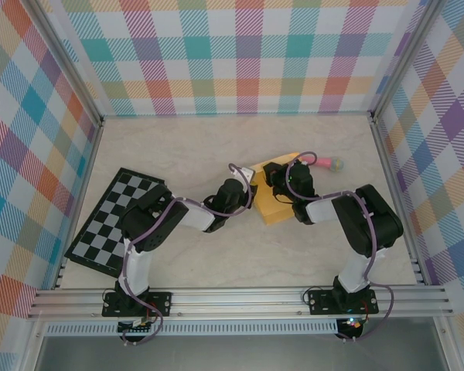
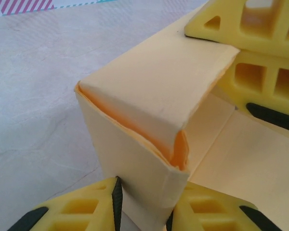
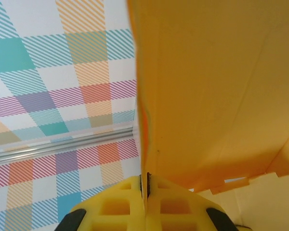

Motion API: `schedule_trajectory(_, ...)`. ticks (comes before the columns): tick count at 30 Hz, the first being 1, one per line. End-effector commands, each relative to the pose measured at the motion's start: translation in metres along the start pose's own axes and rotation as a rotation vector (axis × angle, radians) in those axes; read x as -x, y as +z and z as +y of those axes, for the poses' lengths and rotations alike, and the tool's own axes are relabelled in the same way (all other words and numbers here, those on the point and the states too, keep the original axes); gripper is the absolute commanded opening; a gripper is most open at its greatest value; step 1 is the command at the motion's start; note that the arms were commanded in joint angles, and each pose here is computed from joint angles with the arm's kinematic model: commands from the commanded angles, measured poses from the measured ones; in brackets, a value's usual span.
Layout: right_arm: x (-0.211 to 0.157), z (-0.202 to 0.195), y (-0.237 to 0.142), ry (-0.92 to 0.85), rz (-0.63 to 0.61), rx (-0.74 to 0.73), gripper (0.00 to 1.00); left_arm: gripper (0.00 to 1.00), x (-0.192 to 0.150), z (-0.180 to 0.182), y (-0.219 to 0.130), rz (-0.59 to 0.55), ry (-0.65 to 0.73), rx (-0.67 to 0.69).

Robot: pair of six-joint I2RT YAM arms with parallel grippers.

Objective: Fold the paper box

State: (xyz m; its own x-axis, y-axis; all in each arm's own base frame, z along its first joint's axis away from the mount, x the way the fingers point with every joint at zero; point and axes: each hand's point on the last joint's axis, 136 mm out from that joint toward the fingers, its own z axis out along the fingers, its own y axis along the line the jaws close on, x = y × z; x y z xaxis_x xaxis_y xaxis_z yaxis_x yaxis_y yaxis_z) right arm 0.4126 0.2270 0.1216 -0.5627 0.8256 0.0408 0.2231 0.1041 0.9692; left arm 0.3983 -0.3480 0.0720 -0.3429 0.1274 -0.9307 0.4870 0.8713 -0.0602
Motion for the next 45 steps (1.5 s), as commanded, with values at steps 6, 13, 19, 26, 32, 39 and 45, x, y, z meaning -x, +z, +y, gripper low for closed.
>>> schedule_trajectory(6, -0.033, -0.022, -0.009, 0.007, 0.092, -0.095, 0.00, 0.20, 0.042, 0.000, 0.012, -0.146, -0.081, 0.115)
schedule_trajectory(13, -0.037, -0.025, -0.013, -0.009, 0.096, -0.120, 0.00, 0.14, 0.050, 0.015, 0.018, -0.165, -0.119, 0.222)
schedule_trajectory(19, -0.037, -0.023, -0.014, -0.016, 0.096, -0.128, 0.10, 0.08, 0.054, 0.011, 0.022, -0.168, -0.099, 0.205)
schedule_trajectory(26, -0.041, 0.001, -0.020, -0.074, 0.121, -0.094, 0.36, 0.00, 0.049, 0.012, 0.024, -0.143, -0.082, 0.223)
schedule_trajectory(32, -0.026, -0.001, -0.068, -0.130, 0.101, -0.230, 0.41, 0.00, 0.043, 0.017, 0.019, -0.112, -0.080, 0.198)
schedule_trajectory(39, -0.016, 0.022, -0.128, -0.377, 0.187, -0.240, 0.54, 0.00, 0.038, 0.038, 0.001, -0.037, -0.089, 0.193)
schedule_trajectory(45, 0.017, 0.034, -0.158, -0.554, 0.177, -0.243, 0.59, 0.00, 0.032, 0.061, -0.020, 0.100, -0.087, 0.230)
